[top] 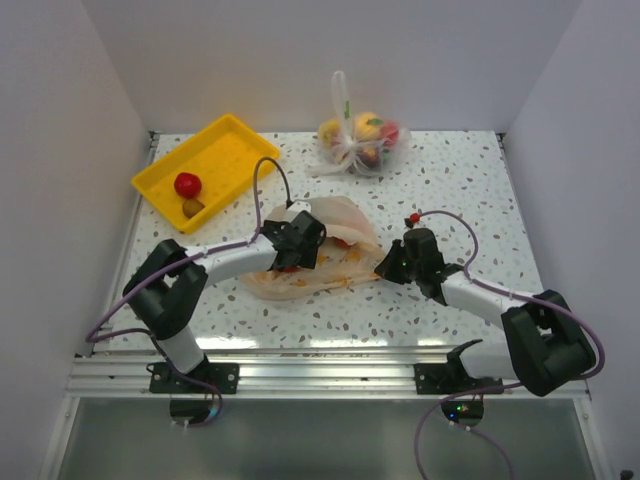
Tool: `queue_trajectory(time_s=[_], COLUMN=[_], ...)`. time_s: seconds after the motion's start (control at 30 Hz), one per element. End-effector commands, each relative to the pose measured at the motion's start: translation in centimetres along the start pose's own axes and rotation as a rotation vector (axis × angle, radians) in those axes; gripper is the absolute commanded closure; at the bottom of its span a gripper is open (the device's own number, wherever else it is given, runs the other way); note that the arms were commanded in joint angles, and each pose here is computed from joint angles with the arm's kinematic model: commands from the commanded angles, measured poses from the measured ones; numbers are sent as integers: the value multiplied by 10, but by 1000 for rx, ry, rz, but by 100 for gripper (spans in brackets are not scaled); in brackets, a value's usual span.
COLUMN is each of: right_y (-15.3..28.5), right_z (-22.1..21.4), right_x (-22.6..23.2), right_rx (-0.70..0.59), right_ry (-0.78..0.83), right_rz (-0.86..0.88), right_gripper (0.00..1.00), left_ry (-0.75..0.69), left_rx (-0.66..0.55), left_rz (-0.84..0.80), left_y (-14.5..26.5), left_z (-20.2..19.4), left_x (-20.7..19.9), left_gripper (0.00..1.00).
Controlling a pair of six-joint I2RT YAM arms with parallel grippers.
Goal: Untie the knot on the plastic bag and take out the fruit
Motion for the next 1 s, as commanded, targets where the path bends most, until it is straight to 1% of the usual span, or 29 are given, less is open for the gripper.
queue_trajectory(time_s=[0.0, 0.03, 0.17, 0.3, 0.6, 0.7, 0.87, 0.97], right_y=[0, 0, 1, 0, 0, 1, 0, 0], right_z=[11, 11, 11, 11, 11, 11, 11, 10], right_x=[5, 5, 5, 5, 5, 5, 6, 5], right_rx=[-40, -41, -42, -40, -41, -43, -39, -36], right_ry=[0, 0, 0, -2, -2, 0, -3, -2], right_rz=[22, 21, 21, 22, 23, 23, 23, 23], right_gripper=[100, 100, 100, 100, 100, 100, 100, 100], left_ry=[72, 77, 95, 104, 133, 150, 154, 156], left_rx=[-28, -28, -39, -51, -82, -89, -40, -10], left_rz=[-42, -46, -76, -101, -153, -205, -353, -414], left_y=[2, 2, 9, 19, 50, 63, 74, 77], left_z=[8, 8, 14, 20, 36, 41, 39, 37], left_x=[-7, -7, -10, -13, -13, -13, -24, -30], left_gripper=[3, 4, 16, 23, 24, 23, 20, 19])
Point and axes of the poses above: each gripper's point midway between its finger pads, its own y axis back along the fingers, its own x axis along the line the jaws close on, z = x × y, the point moved 8 cm from there along y, back along the fingers, and after that the axes turned 14 degrees about y, right-handed, at the moved point
